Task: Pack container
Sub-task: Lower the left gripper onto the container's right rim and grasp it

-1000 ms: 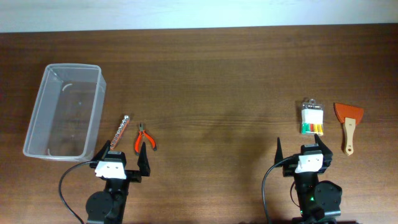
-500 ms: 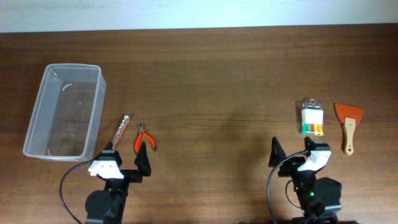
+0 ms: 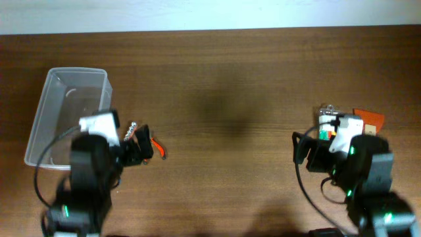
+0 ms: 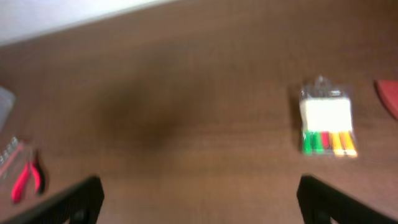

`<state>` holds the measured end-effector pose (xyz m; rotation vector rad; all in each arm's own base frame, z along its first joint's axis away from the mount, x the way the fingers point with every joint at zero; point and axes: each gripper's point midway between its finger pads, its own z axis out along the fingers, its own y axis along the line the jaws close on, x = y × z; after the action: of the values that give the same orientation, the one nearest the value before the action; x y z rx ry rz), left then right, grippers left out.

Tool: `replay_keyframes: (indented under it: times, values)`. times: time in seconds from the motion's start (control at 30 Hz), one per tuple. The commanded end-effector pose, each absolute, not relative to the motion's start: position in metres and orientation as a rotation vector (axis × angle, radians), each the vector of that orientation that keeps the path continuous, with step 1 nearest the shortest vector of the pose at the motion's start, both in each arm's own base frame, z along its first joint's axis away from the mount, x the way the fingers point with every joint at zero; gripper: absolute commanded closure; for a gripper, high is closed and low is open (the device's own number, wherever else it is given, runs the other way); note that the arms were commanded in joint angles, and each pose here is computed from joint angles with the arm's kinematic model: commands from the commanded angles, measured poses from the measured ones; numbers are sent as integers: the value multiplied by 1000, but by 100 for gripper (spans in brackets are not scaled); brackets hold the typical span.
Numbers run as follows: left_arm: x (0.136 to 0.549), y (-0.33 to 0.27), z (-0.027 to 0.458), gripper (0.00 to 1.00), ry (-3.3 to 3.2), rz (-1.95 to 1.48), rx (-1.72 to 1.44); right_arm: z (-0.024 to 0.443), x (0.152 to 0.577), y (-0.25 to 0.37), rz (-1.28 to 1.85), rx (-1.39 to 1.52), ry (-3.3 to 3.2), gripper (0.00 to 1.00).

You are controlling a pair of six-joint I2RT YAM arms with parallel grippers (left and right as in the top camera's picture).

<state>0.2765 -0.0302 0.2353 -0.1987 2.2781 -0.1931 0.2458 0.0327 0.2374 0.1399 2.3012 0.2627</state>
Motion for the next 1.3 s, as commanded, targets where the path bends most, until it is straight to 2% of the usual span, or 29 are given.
replay_keyframes:
  times: [0.0,0.27,0.5,0.6,0.87,1.27]
  values:
    - [295,-40,253,1,2435,-175,-100,259,252,35,235,72,2393,1]
    - [310,-26,233,1,2735,-35,-173,263,254,36,221,93,2590,1]
    - [306,43,229,1,2506,-168,-1208,250,259,36,215,99,2649,1]
    - [299,76,229,1,2336,-229,-1528,245,261,36,213,102,2673,1]
    - [277,151,203,1,2163,-125,-1856,235,265,36,208,107,2717,2]
    - [238,177,108,1,2126,3,-2288,233,266,36,208,108,2724,1]
